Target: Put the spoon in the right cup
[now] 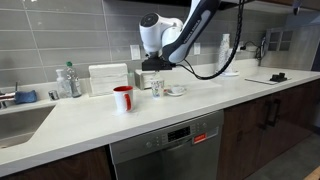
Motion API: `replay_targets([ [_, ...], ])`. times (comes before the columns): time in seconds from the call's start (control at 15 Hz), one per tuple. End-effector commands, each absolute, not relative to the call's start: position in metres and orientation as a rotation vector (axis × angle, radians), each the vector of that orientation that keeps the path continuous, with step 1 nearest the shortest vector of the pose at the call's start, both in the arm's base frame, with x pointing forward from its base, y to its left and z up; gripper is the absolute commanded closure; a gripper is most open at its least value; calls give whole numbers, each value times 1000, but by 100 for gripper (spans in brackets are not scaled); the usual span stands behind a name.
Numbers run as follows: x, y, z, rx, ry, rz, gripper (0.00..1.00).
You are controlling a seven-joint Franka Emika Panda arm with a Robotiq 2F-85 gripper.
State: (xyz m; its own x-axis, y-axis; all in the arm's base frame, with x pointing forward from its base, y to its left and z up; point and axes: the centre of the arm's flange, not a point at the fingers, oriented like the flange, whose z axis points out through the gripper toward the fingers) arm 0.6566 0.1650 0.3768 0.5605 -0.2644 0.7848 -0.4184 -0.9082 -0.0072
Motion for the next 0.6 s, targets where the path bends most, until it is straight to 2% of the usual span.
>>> replay_targets([
  [0.0, 654, 172, 360, 2566, -571, 1259, 97],
  [0.53, 645, 184, 349, 2546, -545, 1203, 97],
])
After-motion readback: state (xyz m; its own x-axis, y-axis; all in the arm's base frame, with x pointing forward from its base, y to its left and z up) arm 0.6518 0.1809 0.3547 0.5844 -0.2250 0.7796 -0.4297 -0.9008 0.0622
